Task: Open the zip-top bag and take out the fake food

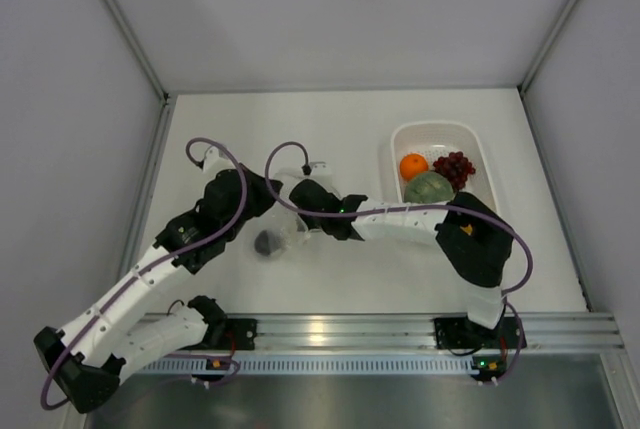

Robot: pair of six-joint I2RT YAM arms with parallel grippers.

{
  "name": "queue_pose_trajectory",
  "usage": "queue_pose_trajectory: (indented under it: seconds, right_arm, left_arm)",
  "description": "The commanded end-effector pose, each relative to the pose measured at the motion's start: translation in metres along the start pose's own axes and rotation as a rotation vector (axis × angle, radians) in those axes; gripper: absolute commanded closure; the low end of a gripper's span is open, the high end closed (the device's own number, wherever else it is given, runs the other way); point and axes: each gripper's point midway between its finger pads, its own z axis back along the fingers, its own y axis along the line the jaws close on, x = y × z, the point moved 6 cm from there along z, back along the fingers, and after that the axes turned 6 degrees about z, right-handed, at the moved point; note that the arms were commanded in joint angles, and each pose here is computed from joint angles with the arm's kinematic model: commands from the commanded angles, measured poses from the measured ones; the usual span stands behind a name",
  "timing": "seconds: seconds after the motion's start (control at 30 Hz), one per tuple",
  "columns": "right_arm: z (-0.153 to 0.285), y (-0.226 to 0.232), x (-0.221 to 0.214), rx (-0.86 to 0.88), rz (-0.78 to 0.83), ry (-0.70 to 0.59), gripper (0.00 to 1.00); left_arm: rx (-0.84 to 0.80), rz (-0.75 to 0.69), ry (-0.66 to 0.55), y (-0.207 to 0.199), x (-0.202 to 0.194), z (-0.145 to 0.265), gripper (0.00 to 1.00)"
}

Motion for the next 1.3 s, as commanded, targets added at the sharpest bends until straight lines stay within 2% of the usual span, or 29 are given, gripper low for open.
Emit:
queue_pose_trajectory:
  seconds: [0.0, 0.13, 0.33, 0.4, 0.5, 0.53, 0.6, 0.67, 0.83, 1.07, 1.27]
  right_arm:
    - [0.001, -0.032, 0.016, -0.104, 0.006, -0.066, 0.76]
    - [0.019, -0.089, 0.055, -0.409, 0.136, -0.155, 0.77]
    - [0.057, -0.112, 0.098, -0.579, 0.305, -0.239, 0.77]
    - [0.060, -0.111, 0.097, -0.551, 0.331, -0.230, 0.75]
    - [0.051, -0.097, 0.079, -0.349, 0.366, -0.094, 0.71]
    - [0.048, -0.089, 0.064, -0.242, 0.352, -0.002, 0.71]
    - [0.042, -0.082, 0.046, -0.156, 0.342, 0.087, 0.69]
    - [0.039, -0.079, 0.038, -0.121, 0.306, 0.108, 0.68]
    - [0.034, -0.084, 0.013, -0.097, 0.253, 0.168, 0.66]
    - [0.052, -0.096, -0.003, -0.169, 0.292, 0.215, 0.56]
    - [0.068, -0.102, -0.020, -0.135, 0.307, 0.275, 0.46]
  left_arm:
    - [-0.090, 0.053, -0.037, -0.015, 0.010, 0.010, 1.00]
    - [-0.119, 0.029, -0.013, -0.017, 0.009, 0.015, 1.00]
    - [-0.111, -0.053, 0.012, -0.009, 0.003, 0.012, 1.00]
    - [-0.096, -0.067, 0.025, -0.004, -0.001, 0.009, 1.00]
    - [-0.044, -0.102, 0.091, 0.008, -0.018, -0.006, 1.00]
    - [-0.031, -0.108, 0.114, 0.012, -0.023, -0.009, 1.00]
    - [-0.001, -0.117, 0.158, 0.018, -0.033, -0.017, 1.00]
    - [0.017, -0.119, 0.167, 0.023, -0.037, -0.020, 1.00]
    - [0.010, -0.126, 0.147, 0.021, -0.036, -0.017, 1.00]
    - [0.013, -0.137, 0.126, 0.020, -0.034, -0.017, 1.00]
    - [0.030, -0.145, 0.114, 0.018, -0.036, -0.022, 1.00]
